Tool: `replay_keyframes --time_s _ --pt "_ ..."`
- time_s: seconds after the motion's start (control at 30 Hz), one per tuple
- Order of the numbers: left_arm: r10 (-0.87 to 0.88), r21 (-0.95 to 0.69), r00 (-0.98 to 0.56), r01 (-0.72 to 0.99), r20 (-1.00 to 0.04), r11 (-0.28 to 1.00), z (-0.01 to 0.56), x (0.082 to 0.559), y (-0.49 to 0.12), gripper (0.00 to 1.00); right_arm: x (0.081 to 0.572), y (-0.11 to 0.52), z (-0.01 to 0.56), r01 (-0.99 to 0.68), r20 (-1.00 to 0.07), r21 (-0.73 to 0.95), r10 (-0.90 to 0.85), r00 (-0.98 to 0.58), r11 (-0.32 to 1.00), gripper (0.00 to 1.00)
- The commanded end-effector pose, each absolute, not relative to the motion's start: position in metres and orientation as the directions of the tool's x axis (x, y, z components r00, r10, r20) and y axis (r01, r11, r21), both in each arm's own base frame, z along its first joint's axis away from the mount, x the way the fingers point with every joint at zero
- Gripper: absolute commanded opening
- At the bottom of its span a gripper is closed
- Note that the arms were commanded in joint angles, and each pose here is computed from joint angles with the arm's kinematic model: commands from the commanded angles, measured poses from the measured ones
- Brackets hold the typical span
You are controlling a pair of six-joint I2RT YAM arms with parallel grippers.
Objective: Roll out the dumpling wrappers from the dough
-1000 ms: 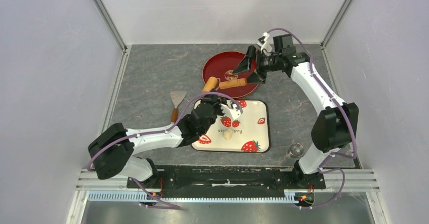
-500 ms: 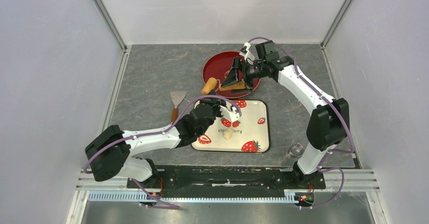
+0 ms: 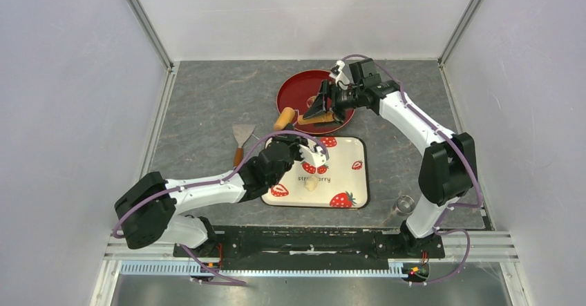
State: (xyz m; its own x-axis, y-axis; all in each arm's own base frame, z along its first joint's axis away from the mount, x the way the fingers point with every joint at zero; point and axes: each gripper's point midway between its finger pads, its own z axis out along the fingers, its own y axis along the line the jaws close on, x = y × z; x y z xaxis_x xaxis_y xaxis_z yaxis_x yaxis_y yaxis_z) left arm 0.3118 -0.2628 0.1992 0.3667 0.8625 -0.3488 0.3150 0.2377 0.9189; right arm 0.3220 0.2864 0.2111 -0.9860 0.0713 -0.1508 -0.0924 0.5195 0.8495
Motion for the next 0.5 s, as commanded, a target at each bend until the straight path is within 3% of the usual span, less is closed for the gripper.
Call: replay_keyframes --time_s 0.0,0.23,0.3,0.43,0.47 --pt "0.834 0.935 0.427 0.224 -0.349 0.276 0.239 0.308 -0.265 0.02 0.333 0.29 0.211 -0.092 -0.164 0.859 0.1 -0.981 0.504 0.6" --pt "0.833 0.935 0.429 0.222 -0.35 0.278 0.24 0.308 -0.264 0.02 0.332 0.286 0.193 -0.06 -0.138 0.841 0.106 -0.985 0.538 0.43" --pt "0.833 0.935 0.429 0.222 -0.35 0.278 0.241 0.308 -0.264 0.02 0.333 0.284 0.19 -0.062 -0.146 0.832 0.109 -0.983 0.552 0.32" --pt "0.824 0.924 0.422 0.23 -0.378 0.307 0.242 0.308 -0.264 0.02 0.339 0.282 0.192 -0.095 -0.187 0.817 0.106 -0.977 0.568 0.0" --pt "0.819 0.918 0.419 0.236 -0.393 0.319 0.242 0.307 -0.265 0.14 0.341 0.28 0.193 -0.111 -0.207 0.811 0.104 -0.973 0.575 0.0"
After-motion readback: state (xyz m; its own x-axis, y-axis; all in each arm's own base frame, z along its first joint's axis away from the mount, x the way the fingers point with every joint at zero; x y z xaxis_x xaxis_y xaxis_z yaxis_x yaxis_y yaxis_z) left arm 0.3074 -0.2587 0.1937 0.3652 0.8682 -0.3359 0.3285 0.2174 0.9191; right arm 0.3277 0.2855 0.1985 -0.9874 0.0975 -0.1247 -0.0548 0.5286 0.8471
